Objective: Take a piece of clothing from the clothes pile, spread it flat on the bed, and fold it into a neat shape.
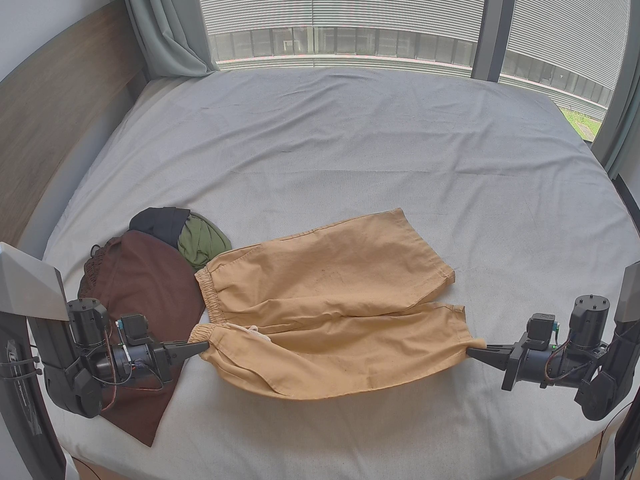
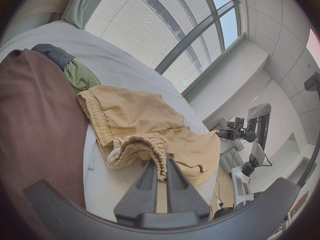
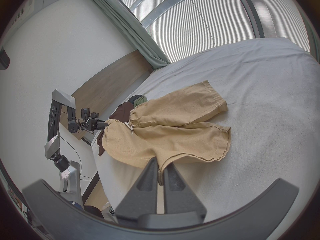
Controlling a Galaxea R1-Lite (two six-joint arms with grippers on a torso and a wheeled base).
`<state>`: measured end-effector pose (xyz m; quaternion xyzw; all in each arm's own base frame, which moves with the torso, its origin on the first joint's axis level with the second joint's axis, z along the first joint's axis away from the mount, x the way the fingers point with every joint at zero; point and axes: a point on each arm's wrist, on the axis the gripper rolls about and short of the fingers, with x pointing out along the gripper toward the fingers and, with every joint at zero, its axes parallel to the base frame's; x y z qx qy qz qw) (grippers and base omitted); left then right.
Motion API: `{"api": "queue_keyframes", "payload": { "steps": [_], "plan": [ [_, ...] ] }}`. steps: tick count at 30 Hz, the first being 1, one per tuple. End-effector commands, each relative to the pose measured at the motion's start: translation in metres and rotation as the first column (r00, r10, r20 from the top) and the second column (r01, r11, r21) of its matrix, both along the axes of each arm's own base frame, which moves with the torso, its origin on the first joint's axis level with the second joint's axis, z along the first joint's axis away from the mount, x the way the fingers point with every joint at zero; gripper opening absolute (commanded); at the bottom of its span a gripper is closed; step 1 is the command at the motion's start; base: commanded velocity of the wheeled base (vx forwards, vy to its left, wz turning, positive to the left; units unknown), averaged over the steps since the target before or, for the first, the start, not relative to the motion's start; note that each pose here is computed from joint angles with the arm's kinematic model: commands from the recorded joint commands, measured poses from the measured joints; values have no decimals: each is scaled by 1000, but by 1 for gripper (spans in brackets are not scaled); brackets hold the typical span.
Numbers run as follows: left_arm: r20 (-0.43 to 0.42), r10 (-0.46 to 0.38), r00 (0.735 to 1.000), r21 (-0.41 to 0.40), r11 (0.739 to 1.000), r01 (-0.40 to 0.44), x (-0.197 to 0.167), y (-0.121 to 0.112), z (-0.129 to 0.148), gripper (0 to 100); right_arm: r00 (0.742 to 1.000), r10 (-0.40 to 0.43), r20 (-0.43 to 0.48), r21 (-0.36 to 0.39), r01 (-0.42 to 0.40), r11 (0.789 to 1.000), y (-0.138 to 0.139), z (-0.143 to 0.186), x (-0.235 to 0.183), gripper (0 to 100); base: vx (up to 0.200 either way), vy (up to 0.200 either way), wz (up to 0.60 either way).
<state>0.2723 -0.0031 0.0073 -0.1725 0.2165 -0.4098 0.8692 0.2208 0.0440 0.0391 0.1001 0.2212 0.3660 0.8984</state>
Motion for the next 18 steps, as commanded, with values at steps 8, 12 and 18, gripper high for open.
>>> {"api": "queue_keyframes", "payload": {
  "steps": [8,12,18],
  "plan": [
    [20,25,999,16,1000,-26,5,-2,1,0,999,-2,41,13,1,1000,0,11,-2,0,0,0,0],
    [41,33,999,14,999,-33,10,0,5,0,999,-2,43,15,2,1000,0,12,-4,0,0,0,0],
    [33,80,996,-3,997,-80,16,1,9,0,997,10,73,19,-11,1000,2,19,-7,0,0,0,0]
  ]
}}
